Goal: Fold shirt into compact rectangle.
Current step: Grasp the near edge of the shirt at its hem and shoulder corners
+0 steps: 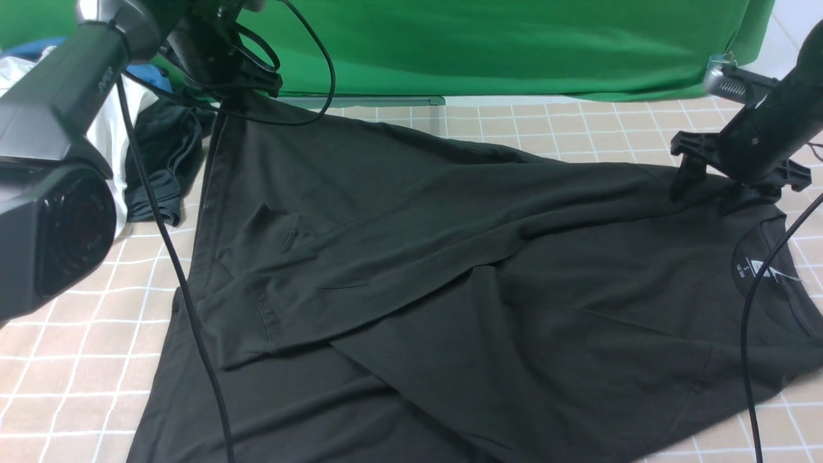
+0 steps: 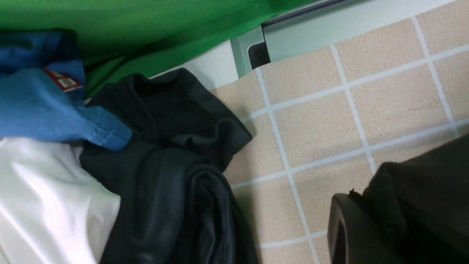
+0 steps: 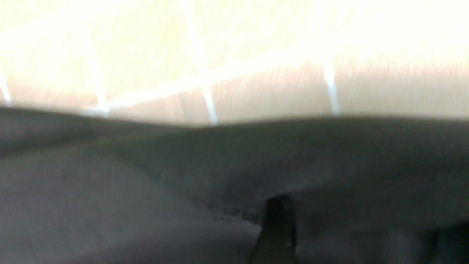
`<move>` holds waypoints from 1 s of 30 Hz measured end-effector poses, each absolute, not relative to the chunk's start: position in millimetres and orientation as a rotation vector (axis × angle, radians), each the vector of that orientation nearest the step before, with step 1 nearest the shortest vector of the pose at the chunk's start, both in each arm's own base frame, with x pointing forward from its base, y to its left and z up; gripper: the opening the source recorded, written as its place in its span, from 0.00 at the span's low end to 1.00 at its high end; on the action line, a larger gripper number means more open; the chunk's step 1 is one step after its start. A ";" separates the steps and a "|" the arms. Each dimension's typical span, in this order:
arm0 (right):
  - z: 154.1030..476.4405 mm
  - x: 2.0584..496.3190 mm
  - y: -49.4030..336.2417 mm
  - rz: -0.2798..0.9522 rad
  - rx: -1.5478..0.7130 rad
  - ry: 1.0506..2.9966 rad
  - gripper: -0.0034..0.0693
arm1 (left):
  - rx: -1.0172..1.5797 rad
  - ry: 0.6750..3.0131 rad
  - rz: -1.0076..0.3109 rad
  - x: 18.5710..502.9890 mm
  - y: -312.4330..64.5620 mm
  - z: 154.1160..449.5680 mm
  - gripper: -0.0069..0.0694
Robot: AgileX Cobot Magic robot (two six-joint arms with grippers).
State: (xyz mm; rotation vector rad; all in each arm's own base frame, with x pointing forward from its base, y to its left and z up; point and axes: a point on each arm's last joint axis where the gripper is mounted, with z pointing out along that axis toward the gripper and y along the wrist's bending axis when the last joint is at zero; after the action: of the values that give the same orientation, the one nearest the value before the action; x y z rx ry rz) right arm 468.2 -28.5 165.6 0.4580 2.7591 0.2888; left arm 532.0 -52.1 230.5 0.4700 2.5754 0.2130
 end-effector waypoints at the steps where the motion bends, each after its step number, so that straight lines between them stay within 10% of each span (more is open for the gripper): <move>1: 164.8 469.3 -28.9 0.294 0.465 2.747 0.84 | 0.469 2.576 0.209 531.9 -52.3 230.4 0.13; 9: 163.0 482.0 -33.5 0.342 0.537 2.601 0.74 | 0.467 2.576 0.201 531.9 -52.9 230.4 0.13; 17: 157.4 488.8 -35.9 0.301 0.428 2.565 0.14 | 0.463 2.577 0.196 531.9 -53.1 230.3 0.13; 30: 172.3 487.5 -65.8 0.264 0.458 2.507 0.12 | 0.251 2.583 0.223 534.7 -48.0 227.2 0.13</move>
State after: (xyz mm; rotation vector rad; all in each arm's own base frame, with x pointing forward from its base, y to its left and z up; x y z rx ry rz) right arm 487.5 -65.8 172.3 0.4581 2.5066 0.2642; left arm 534.7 -48.0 227.2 0.2509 2.5834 0.2226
